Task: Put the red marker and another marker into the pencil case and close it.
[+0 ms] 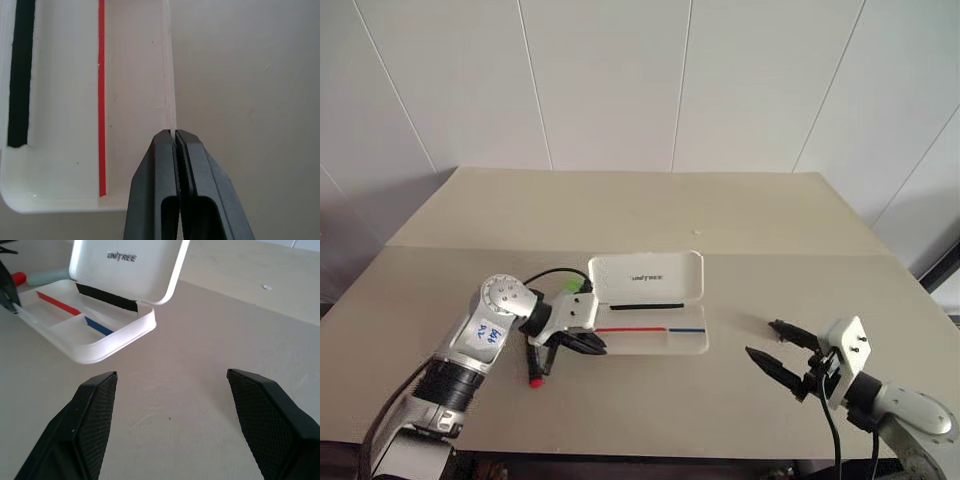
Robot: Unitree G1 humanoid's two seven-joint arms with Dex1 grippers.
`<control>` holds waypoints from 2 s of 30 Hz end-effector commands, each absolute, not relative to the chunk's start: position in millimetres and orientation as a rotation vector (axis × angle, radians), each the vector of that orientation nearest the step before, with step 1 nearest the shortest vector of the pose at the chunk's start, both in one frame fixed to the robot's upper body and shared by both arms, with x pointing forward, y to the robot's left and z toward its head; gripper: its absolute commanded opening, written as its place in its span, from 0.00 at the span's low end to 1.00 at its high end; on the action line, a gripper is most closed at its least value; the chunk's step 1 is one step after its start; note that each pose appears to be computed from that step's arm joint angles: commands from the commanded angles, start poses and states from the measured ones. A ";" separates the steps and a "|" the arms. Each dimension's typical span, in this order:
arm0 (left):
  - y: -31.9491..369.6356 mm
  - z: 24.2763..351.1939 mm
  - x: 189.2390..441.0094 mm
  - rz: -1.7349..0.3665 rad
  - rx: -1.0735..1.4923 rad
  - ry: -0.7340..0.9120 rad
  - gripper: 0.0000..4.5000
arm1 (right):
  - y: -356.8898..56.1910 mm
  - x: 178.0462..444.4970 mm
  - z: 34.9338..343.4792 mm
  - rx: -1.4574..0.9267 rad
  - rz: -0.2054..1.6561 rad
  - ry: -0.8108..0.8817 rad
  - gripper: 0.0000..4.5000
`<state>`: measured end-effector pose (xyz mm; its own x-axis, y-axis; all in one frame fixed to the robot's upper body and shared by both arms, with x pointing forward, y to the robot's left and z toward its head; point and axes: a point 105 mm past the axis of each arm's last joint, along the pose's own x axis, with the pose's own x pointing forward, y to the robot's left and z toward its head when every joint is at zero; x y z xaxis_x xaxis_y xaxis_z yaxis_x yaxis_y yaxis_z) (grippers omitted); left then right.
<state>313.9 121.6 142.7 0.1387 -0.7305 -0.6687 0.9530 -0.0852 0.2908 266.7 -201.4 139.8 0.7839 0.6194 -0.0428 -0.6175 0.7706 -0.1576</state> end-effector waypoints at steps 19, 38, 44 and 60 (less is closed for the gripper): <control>93.8 137.7 300.3 -1.437 0.881 0.345 0.30 | -202.7 261.1 153.2 -0.196 0.657 -0.059 1.00; 98.1 204.7 294.9 -1.156 0.675 0.092 0.99 | -196.0 270.3 154.1 -0.181 0.749 -0.051 1.00; 124.0 221.6 306.1 -0.791 0.474 -0.034 0.99 | -194.0 283.7 150.3 -0.184 0.834 -0.026 1.00; 186.2 159.9 296.2 0.001 0.125 0.333 0.99 | -195.7 295.7 173.3 -0.224 1.169 -0.128 1.00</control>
